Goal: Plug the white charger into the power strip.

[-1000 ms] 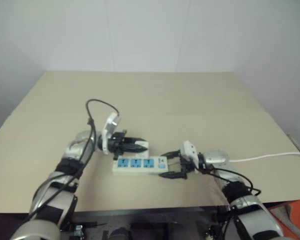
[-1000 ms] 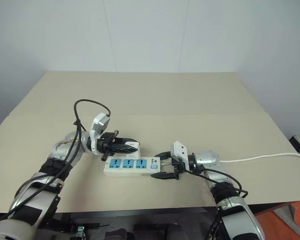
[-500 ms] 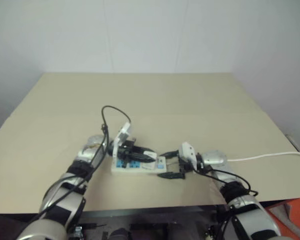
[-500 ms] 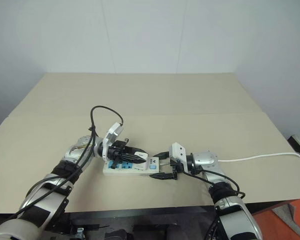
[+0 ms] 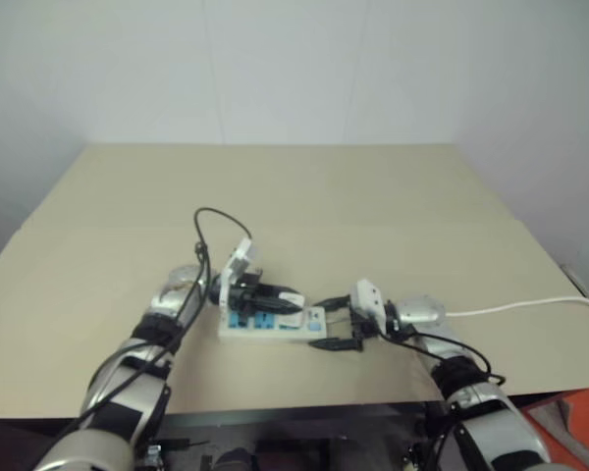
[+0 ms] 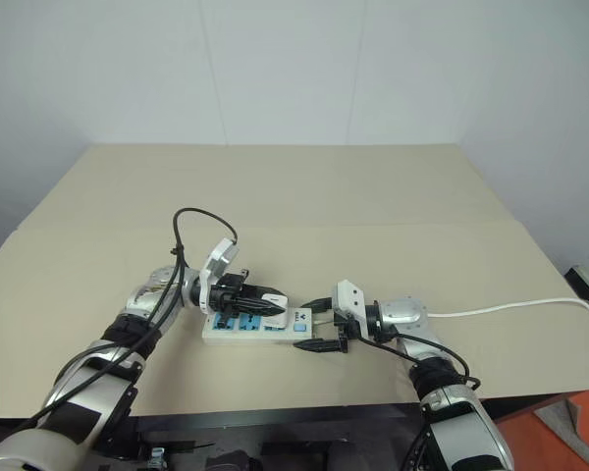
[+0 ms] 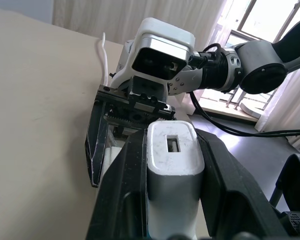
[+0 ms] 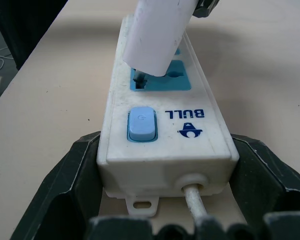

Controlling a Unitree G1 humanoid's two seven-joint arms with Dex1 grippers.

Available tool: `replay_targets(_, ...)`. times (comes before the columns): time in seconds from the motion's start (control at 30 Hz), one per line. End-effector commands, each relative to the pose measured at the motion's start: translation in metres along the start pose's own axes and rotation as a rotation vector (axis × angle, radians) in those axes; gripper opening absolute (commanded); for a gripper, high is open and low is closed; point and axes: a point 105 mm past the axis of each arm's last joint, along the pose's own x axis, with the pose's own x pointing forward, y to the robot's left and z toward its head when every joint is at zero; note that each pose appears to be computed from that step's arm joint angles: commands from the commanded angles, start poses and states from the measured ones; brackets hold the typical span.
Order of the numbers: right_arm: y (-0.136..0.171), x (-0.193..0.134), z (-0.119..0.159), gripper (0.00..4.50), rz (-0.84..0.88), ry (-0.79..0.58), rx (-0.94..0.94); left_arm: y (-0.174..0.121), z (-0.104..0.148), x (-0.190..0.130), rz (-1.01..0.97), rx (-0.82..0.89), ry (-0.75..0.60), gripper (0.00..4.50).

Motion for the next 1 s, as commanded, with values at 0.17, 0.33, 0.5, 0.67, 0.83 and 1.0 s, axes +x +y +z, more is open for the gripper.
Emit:
replay_targets(0.17, 0.004, -0.001, -0.019, 3.40, -0.016, 0.079, 0.039, 0.001, -0.005, -0.004, 0.014, 0.044, 0.049, 1.02)
replay_targets(0.33, 0.005, -0.002, -0.019, 3.40, -0.018, 0.075, 0.041, -0.005, -0.010, -0.002, 0.011, 0.069, -0.004, 1.02)
replay_targets(0.5, 0.005, -0.003, -0.019, 3.40, -0.020, 0.067, 0.047, -0.015, -0.013, -0.012, 0.027, 0.060, -0.061, 1.02)
replay_targets(0.67, 0.006, -0.004, -0.018, 3.40, -0.016, 0.069, 0.045, -0.022, -0.027, -0.020, 0.051, 0.073, -0.011, 1.02)
replay_targets(0.83, 0.004, -0.003, -0.017, 3.40, -0.023, 0.065, 0.042, -0.023, -0.045, -0.017, 0.049, 0.104, 0.084, 1.02)
replay_targets(1.0, 0.003, -0.002, -0.016, 3.40, -0.033, 0.060, 0.043, -0.019, -0.052, -0.013, 0.071, 0.103, 0.093, 1.02)
